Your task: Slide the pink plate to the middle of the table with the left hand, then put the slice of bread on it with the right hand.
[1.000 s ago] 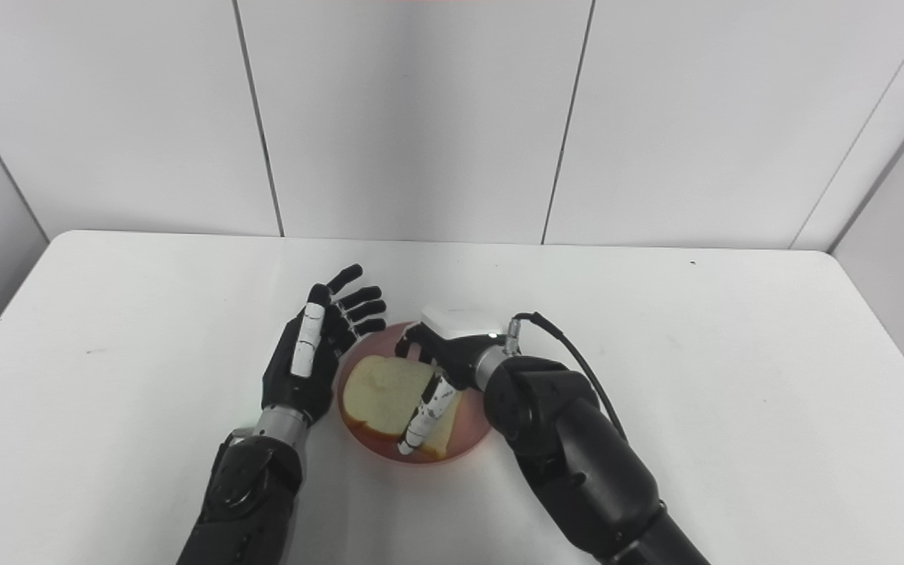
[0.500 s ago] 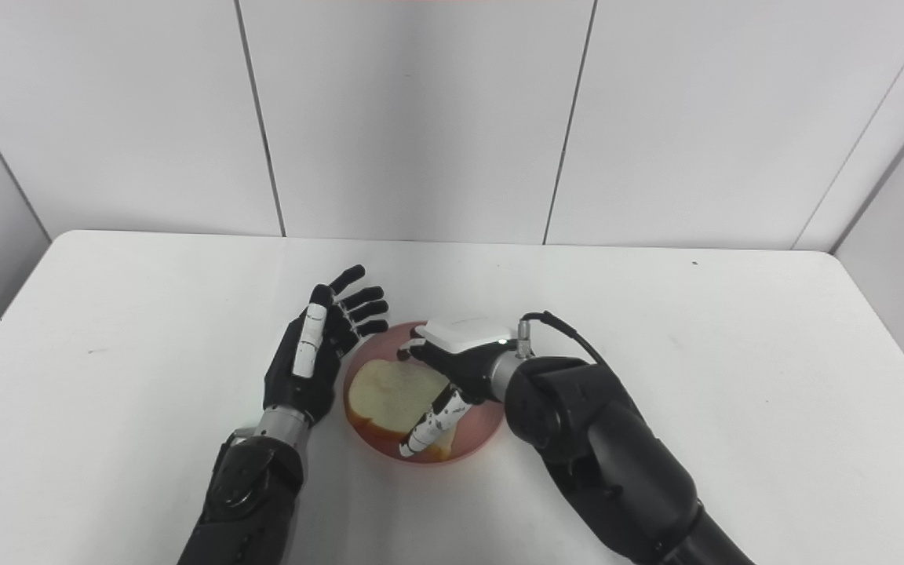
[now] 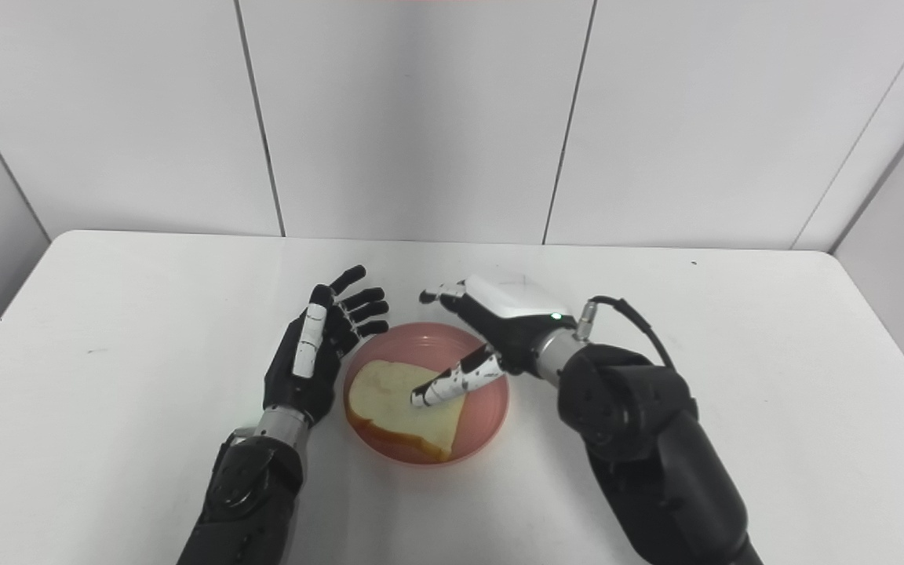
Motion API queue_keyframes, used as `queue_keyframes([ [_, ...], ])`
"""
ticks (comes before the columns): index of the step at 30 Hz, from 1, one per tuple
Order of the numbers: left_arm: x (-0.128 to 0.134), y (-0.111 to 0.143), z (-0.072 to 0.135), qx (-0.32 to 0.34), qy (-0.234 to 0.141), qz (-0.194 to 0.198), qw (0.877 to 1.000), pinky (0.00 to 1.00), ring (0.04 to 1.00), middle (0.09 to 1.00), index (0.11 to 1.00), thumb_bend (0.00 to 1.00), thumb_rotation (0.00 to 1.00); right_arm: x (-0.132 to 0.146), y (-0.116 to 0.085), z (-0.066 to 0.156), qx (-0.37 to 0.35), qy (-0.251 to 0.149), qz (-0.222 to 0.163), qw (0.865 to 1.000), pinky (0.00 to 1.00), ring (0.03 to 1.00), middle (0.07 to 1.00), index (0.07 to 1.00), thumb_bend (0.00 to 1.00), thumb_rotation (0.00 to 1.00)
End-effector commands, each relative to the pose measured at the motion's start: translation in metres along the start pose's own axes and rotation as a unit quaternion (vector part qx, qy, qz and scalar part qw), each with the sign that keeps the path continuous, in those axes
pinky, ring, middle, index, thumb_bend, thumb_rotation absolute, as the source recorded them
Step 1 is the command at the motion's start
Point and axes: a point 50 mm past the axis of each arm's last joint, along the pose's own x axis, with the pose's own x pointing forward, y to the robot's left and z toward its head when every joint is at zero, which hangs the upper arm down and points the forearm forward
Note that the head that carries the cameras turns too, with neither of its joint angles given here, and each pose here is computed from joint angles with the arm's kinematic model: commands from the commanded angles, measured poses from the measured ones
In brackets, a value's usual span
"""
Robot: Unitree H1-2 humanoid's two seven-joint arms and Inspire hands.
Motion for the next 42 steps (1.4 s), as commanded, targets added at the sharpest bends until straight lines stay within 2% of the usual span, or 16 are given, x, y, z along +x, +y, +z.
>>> queue_keyframes([
  [1, -0.022, 0.013, -0.029, -0.01, 0.058, 0.026, 0.998, 0.63, 0.704, 0.697, 0.766, 0.84, 0.79, -0.006, -0.015, 0.001, 0.038, -0.028, -0.082, 0.996, 0.97, 0.941, 0.921, 0.894, 1.0, 0.47],
  [4, -0.022, 0.012, -0.027, -0.014, 0.049, 0.033, 0.998, 0.64, 0.73, 0.713, 0.749, 0.86, 0.76, 0.0, -0.009, -0.014, 0.101, -0.037, -0.124, 0.986, 0.8, 0.917, 0.92, 0.899, 1.0, 0.51],
  [5, -0.023, 0.012, -0.024, -0.008, 0.039, 0.039, 0.998, 0.64, 0.731, 0.713, 0.749, 0.86, 0.76, 0.005, -0.002, -0.022, 0.125, -0.039, -0.141, 0.981, 0.79, 0.916, 0.92, 0.899, 1.0, 0.51],
  [6, -0.023, 0.011, -0.023, -0.003, 0.032, 0.043, 0.999, 0.66, 0.754, 0.73, 0.752, 0.84, 0.75, 0.008, 0.003, -0.028, 0.141, -0.04, -0.154, 0.977, 0.74, 0.876, 0.905, 0.888, 0.95, 0.62],
  [7, -0.024, 0.009, -0.02, 0.002, 0.019, 0.05, 0.999, 0.66, 0.76, 0.735, 0.752, 0.84, 0.75, 0.013, 0.011, -0.037, 0.172, -0.042, -0.172, 0.969, 0.73, 0.865, 0.901, 0.886, 0.94, 0.65],
  [8, -0.024, 0.008, -0.018, 0.005, 0.011, 0.054, 0.998, 0.72, 0.796, 0.777, 0.766, 0.84, 0.74, 0.016, 0.016, -0.042, 0.194, -0.044, -0.185, 0.962, 0.71, 0.837, 0.878, 0.872, 0.87, 0.71],
  [11, -0.025, 0.004, -0.011, 0.033, -0.013, 0.066, 0.997, 0.82, 0.848, 0.841, 0.8, 0.87, 0.77, 0.025, 0.034, -0.058, 0.276, -0.053, -0.219, 0.935, 0.71, 0.825, 0.869, 0.87, 0.8, 0.81],
  [12, -0.025, 0.003, -0.008, 0.045, -0.02, 0.071, 0.996, 0.85, 0.864, 0.858, 0.809, 0.88, 0.78, 0.027, 0.041, -0.063, 0.314, -0.053, -0.235, 0.919, 0.73, 0.832, 0.865, 0.866, 0.77, 0.82],
  [16, -0.025, -0.003, 0.002, 0.073, -0.04, 0.077, 0.994, 0.94, 0.928, 0.909, 0.846, 0.88, 0.82, 0.035, 0.068, -0.079, 0.47, -0.048, -0.31, 0.825, 0.75, 0.816, 0.856, 0.832, 0.75, 0.79],
  [19, -0.024, -0.009, 0.009, 0.088, -0.053, 0.076, 0.992, 0.98, 0.967, 0.944, 0.87, 0.85, 0.85, 0.037, 0.082, -0.084, 0.521, -0.036, -0.339, 0.782, 0.83, 0.87, 0.906, 0.874, 0.71, 0.82],
  [21, -0.023, -0.013, 0.014, 0.096, -0.057, 0.076, 0.991, 1.0, 0.981, 0.958, 0.877, 0.85, 0.85, 0.038, 0.087, -0.085, 0.54, -0.029, -0.348, 0.766, 0.89, 0.902, 0.928, 0.897, 0.68, 0.85],
  [23, -0.022, -0.016, 0.018, 0.102, -0.061, 0.077, 0.99, 1.0, 0.982, 0.959, 0.878, 0.86, 0.85, 0.038, 0.091, -0.086, 0.543, -0.028, -0.35, 0.763, 0.9, 0.904, 0.929, 0.899, 0.68, 0.87],
  [27, -0.02, -0.021, 0.026, 0.106, -0.06, 0.076, 0.99, 1.0, 0.978, 0.954, 0.879, 0.84, 0.85, 0.038, 0.1, -0.088, 0.537, -0.031, -0.349, 0.767, 0.89, 0.884, 0.919, 0.894, 0.66, 0.99],
  [32, -0.02, -0.022, 0.031, 0.107, -0.047, 0.071, 0.991, 1.0, 0.979, 0.946, 0.878, 0.83, 0.85, 0.04, 0.104, -0.085, 0.553, -0.03, -0.344, 0.758, 0.91, 0.894, 0.907, 0.886, 0.65, 0.88],
  [38, -0.019, -0.02, 0.032, 0.108, -0.04, 0.07, 0.991, 1.0, 0.981, 0.944, 0.881, 0.81, 0.86, 0.04, 0.105, -0.083, 0.563, -0.028, -0.339, 0.754, 0.91, 0.878, 0.899, 0.913, 0.65, 0.87],
  [42, -0.019, -0.02, 0.033, 0.105, -0.041, 0.071, 0.991, 1.0, 0.984, 0.946, 0.884, 0.82, 0.86, 0.04, 0.104, -0.083, 0.56, -0.025, -0.336, 0.757, 0.91, 0.88, 0.893, 0.895, 0.66, 0.84],
])
